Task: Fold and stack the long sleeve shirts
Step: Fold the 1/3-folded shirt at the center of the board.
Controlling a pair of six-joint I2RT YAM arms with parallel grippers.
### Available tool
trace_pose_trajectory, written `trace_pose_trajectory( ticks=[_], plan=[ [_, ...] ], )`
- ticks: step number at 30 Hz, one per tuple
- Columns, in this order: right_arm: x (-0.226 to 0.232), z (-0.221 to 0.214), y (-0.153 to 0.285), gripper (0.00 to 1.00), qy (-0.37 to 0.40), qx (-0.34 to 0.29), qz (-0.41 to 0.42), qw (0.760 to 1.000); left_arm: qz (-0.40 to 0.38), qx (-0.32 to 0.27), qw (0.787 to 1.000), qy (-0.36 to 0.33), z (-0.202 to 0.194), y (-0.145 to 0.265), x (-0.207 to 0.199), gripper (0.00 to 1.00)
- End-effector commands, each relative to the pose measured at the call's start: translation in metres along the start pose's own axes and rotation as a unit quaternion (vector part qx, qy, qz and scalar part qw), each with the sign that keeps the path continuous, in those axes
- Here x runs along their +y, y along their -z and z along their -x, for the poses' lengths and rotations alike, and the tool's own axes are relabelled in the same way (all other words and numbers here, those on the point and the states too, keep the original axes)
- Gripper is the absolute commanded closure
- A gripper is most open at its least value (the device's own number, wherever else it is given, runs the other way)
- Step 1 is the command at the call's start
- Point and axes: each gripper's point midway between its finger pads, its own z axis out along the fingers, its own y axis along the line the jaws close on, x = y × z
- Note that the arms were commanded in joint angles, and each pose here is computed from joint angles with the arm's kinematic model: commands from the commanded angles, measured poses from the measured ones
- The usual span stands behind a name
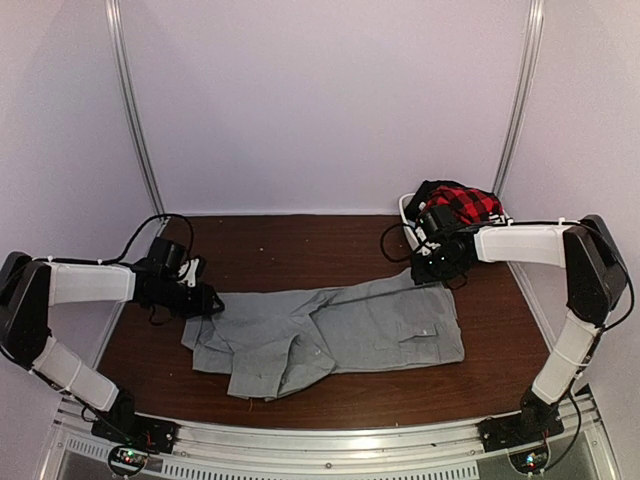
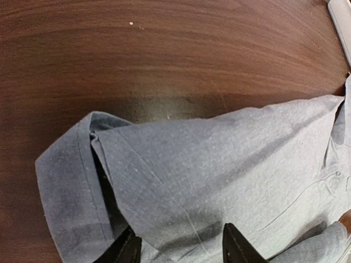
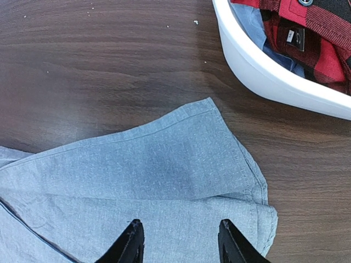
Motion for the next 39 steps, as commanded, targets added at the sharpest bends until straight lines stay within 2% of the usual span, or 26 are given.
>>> trace_pose_trajectory(
  ticks=[1,5,8,11,22,29,39],
  plan=[
    [0.006,0.004,0.006,0.52,-0.002,-0.013,0.012,1.0,-0.055,-0.028,0.998,-0.003,0.017,-0.003,-0.014,0.54],
    [0.006,0.004,0.008,0.52,-0.002,-0.014,0.013,1.0,-0.095,-0.026,0.995,0.002,0.02,-0.008,-0.026,0.7],
    [0.005,0.003,0.009,0.52,-0.001,-0.014,0.011,1.0,-0.107,-0.033,0.994,0.003,0.026,-0.008,-0.032,0.88],
    [0.004,0.002,0.009,0.52,0.0,-0.015,0.008,1.0,-0.106,-0.041,0.994,-0.001,0.037,-0.003,-0.035,1.0],
    [-0.003,-0.011,0.002,0.52,0.004,-0.003,-0.005,1.0,-0.115,-0.086,0.99,-0.009,0.098,0.031,-0.048,1.0],
    [-0.002,-0.026,0.004,0.52,0.0,0.004,0.007,1.0,-0.111,-0.079,0.991,0.01,0.106,0.016,-0.035,1.0],
    [0.016,-0.067,0.001,0.53,-0.024,0.027,0.078,0.996,-0.125,-0.087,0.988,0.036,0.113,-0.007,-0.023,1.0]
  ],
)
